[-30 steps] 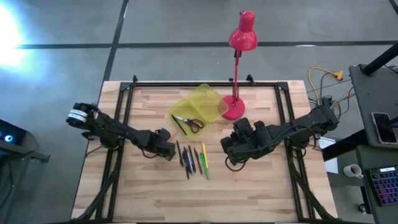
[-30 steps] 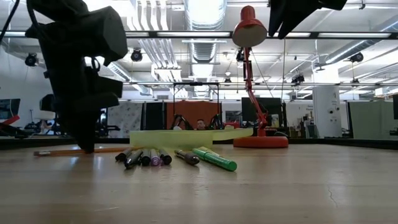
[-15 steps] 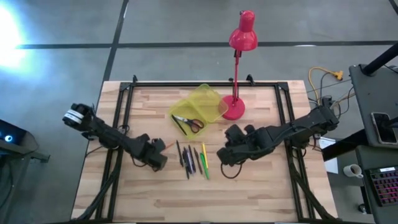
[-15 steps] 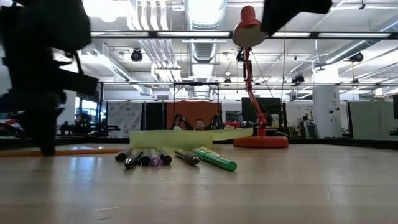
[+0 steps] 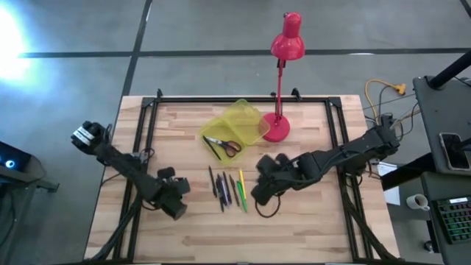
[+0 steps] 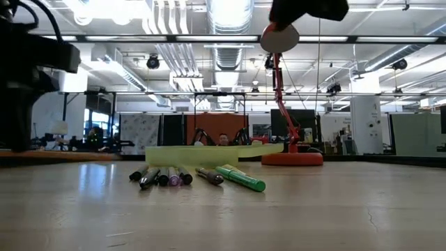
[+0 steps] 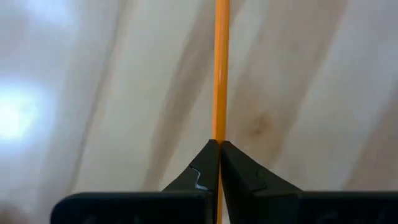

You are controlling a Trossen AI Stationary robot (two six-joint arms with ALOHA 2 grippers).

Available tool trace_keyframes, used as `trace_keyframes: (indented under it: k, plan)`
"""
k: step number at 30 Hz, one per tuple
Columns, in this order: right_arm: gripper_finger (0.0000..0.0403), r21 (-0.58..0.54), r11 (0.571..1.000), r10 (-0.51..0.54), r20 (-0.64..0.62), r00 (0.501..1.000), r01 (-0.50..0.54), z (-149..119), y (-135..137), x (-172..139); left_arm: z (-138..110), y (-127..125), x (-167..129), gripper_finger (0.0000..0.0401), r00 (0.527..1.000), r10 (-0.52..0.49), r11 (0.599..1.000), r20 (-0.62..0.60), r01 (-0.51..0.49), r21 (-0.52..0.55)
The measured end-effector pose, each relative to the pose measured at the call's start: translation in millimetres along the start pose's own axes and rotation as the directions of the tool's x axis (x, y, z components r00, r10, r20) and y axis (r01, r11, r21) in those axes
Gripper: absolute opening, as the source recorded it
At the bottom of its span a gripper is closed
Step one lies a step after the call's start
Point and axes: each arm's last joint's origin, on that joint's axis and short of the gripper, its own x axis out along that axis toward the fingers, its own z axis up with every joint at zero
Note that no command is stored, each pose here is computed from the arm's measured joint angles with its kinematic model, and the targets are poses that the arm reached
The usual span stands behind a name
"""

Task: Pick & place school supplies into a supply box
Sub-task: Put the orange pencil into the yellow supply box

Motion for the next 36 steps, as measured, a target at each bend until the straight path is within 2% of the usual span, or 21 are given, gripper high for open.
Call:
trace_keyframes:
  k: [5, 8, 14, 16, 21, 26, 29, 32, 36]
  plan:
    - [0.0066, -0.042, 0.976, 0.215, 0.006, 0.977, -0.214, 5, 26, 21, 1, -7, -5, 0.0003, 0.998, -0.042, 0.999, 0.041, 0.040, 0.036]
    - [0.0060, -0.039, 0.961, 0.274, 0.028, 0.961, -0.273, 5, 38, 39, 3, -10, -8, 0.0002, 0.997, -0.052, 0.998, 0.058, 0.050, 0.035]
    - [0.0059, 0.003, 0.941, 0.339, -0.031, 0.940, -0.339, -3, 51, 72, 2, -10, -8, 0.0001, 0.997, -0.053, 0.998, 0.059, 0.051, 0.031]
    - [0.0062, 0.005, 0.922, 0.386, -0.063, 0.920, -0.387, -5, 56, 88, 2, -10, -7, 0.0001, 0.997, -0.054, 0.998, 0.055, 0.053, 0.024]
    - [0.0059, -0.045, 0.841, 0.535, -0.075, 0.841, -0.539, 7, 61, 117, -3, -10, -4, 0.0000, 0.997, -0.060, 0.998, 0.044, 0.061, -0.016]
    - [0.0048, -0.083, 0.878, 0.470, -0.033, 0.882, -0.471, 26, 41, 138, -13, -12, -2, 0.0000, 0.998, -0.065, 0.991, 0.018, 0.067, -0.113]
    - [0.0040, -0.142, 0.893, 0.433, 0.011, 0.901, -0.427, 36, 33, 142, -23, -15, -2, 0.0000, 0.997, -0.071, 0.986, 0.016, 0.073, -0.152]
    - [0.0034, -0.227, 0.889, 0.416, 0.032, 0.909, -0.398, 45, 31, 139, -33, -15, 0, 0.0000, 0.998, -0.049, 0.979, 0.038, 0.055, -0.196]
    - [0.0033, -0.265, 0.887, 0.402, 0.041, 0.915, -0.378, 51, 26, 140, -42, -9, 9, 0.0000, 0.999, -0.009, 0.955, 0.036, 0.019, -0.295]
